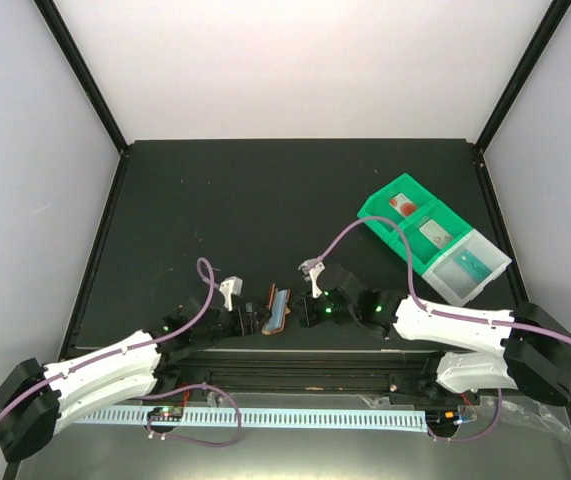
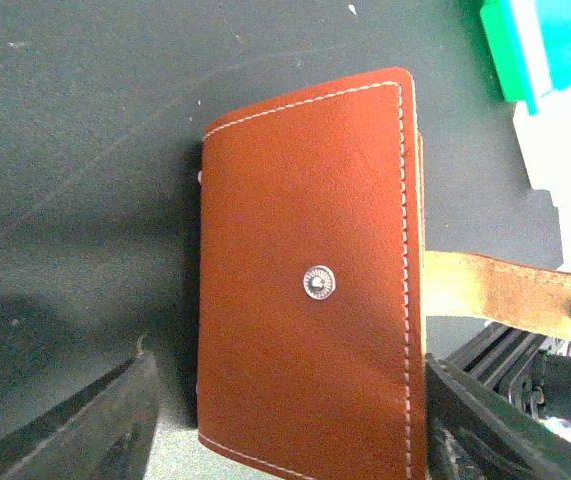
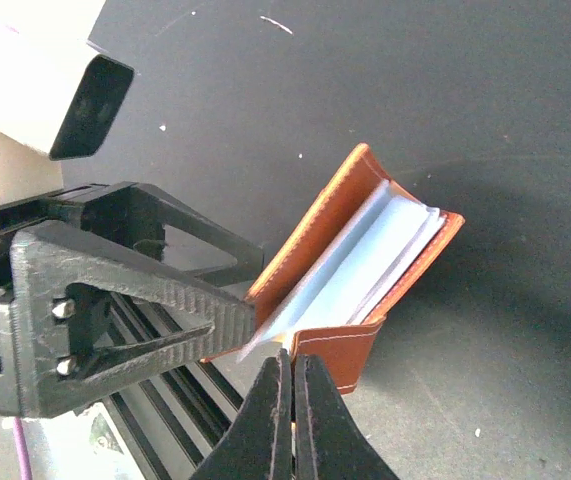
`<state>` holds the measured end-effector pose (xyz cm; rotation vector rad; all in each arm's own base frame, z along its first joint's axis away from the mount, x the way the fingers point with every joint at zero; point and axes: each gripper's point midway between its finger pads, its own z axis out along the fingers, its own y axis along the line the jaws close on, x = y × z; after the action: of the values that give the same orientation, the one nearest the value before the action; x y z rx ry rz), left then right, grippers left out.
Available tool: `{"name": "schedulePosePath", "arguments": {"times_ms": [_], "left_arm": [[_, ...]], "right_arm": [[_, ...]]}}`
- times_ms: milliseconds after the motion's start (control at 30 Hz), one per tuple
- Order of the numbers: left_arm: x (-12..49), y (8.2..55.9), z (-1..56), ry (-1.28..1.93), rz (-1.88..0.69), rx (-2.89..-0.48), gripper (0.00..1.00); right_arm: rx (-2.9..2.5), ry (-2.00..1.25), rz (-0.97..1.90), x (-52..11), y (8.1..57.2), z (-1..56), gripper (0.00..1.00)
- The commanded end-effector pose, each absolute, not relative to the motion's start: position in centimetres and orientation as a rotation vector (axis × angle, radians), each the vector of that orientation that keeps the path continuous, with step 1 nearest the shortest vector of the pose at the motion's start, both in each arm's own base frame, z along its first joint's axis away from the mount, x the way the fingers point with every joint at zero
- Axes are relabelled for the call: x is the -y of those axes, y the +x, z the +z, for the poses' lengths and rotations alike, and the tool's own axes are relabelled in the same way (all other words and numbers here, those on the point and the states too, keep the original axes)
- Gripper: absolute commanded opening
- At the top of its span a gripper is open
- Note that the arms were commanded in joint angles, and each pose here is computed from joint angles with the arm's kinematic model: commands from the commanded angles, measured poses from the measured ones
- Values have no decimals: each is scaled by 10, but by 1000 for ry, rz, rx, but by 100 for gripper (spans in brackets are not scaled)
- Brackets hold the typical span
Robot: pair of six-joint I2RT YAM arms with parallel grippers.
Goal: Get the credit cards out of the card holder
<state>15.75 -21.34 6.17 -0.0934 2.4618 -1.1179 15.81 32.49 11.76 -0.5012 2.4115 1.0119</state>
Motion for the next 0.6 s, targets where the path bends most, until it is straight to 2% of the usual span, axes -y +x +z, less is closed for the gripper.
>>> {"name": "schedulePosePath", "arguments": {"times_ms": [0,67,200,367,500,567], "left_arm": [[209,167,74,-91,-1068,-2421,70],[210,167,78,-85,-1084,-2406,59],[209,166,77,-87,-1074,-2411,46],[204,166,73,-102,-1039,-2424,41],[203,167,72,-105,-1033,-2425,31],[204,167,73,-106,-1035,-2425,29]], "right_arm": [[-2332,-519,1105,-336,157,140,1],[-2332,-523,1112,-340,158,140,1],[-2357,-538,1104,-344,158,136,1],[-2339,-525,1117,-343,158,139,1],[-2296,-518,1141,-348,162,153,1],[-2280,-523,1155,-352,163,160,1]]}}
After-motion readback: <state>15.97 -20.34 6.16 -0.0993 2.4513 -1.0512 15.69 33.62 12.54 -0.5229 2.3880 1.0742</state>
